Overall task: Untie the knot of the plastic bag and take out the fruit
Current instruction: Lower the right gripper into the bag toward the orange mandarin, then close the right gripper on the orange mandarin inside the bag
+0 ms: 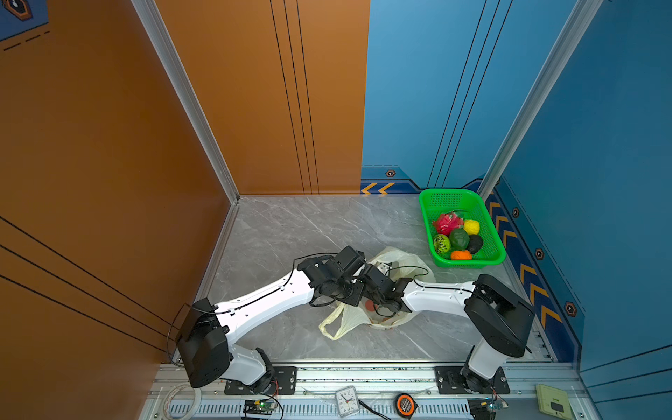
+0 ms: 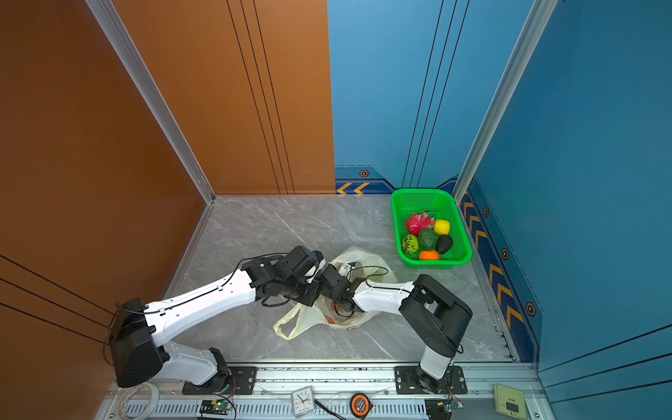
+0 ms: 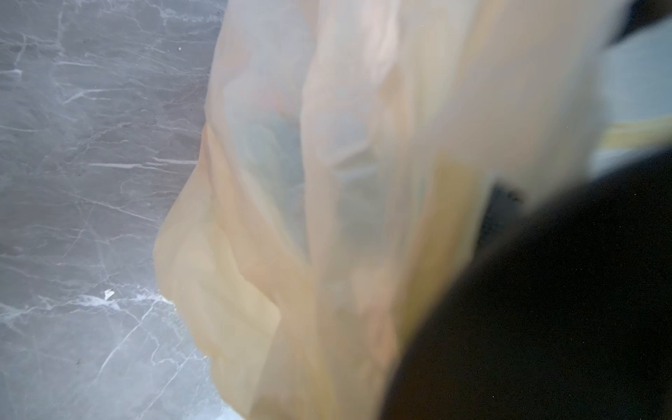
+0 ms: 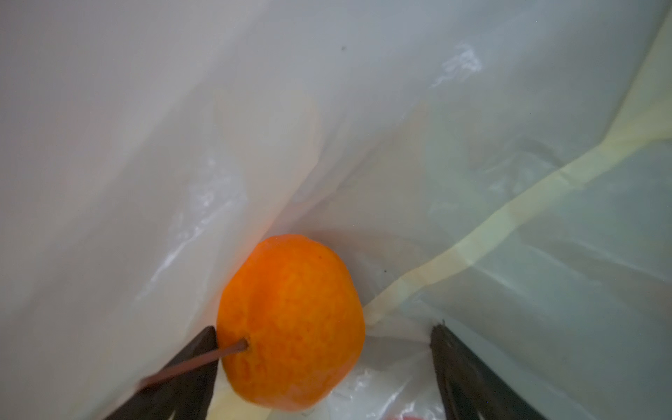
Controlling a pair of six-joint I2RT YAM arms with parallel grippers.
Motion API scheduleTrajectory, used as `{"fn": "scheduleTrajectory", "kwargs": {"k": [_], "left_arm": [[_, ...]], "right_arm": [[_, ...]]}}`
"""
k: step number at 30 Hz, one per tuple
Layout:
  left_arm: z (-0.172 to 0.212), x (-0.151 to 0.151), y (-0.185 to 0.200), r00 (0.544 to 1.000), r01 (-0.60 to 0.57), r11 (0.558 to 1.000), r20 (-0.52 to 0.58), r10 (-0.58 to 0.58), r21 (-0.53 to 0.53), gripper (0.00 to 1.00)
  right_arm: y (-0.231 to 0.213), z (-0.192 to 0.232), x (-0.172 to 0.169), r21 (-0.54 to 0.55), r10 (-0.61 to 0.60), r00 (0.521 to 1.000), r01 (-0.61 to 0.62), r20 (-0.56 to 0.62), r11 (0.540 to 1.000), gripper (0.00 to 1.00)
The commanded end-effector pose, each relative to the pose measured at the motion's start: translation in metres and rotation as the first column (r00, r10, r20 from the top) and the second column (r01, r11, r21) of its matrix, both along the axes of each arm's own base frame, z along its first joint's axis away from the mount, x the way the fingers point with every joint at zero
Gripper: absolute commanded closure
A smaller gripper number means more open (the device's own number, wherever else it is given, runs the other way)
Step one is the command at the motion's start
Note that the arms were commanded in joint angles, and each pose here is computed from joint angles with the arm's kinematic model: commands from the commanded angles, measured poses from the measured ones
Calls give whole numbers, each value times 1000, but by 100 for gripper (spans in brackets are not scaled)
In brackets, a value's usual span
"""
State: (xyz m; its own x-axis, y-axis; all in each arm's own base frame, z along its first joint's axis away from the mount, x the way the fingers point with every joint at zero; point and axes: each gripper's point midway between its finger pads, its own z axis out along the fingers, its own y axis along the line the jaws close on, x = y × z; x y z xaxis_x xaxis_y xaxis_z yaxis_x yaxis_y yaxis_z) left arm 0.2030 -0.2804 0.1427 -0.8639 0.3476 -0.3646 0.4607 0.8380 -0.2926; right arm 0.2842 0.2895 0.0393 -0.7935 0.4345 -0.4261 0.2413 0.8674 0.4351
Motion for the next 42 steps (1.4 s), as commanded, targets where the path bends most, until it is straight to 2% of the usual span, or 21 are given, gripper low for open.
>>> {"fn": "scheduleTrajectory", "kwargs": {"k": [1, 7, 11, 19, 29, 36, 42], "left_arm": [[-11, -30, -2, 991, 104, 995, -84, -104, -2, 100], [-15, -35, 2, 991, 96, 995, -98, -96, 3, 100], [-17, -34, 6, 992, 86, 996, -94, -84, 14, 100], [-15, -29, 8, 995, 73, 997, -73, -72, 21, 100], [-10, -18, 8, 998, 52, 998, -48, -51, 24, 100], [-6, -16, 4, 998, 55, 999, -40, -55, 2, 100], [-4, -16, 3, 998, 59, 998, -38, -59, -4, 100]], "right_arm": [[-2, 7, 12, -37, -37, 999, 38, 25, 999, 21], [-14, 0, 8, -86, -57, 998, 57, 10, 995, 42], [-17, 8, 7, -81, -49, 998, 51, 27, 995, 52], [-22, 29, 6, -47, -19, 999, 21, 47, 999, 59], [-33, 43, -3, 15, 27, 999, -28, 26, 1000, 61], [-25, 28, 7, -35, 87, 996, -87, 0, 996, 48], [-22, 13, 20, -78, 104, 994, -106, -26, 991, 40]]}}
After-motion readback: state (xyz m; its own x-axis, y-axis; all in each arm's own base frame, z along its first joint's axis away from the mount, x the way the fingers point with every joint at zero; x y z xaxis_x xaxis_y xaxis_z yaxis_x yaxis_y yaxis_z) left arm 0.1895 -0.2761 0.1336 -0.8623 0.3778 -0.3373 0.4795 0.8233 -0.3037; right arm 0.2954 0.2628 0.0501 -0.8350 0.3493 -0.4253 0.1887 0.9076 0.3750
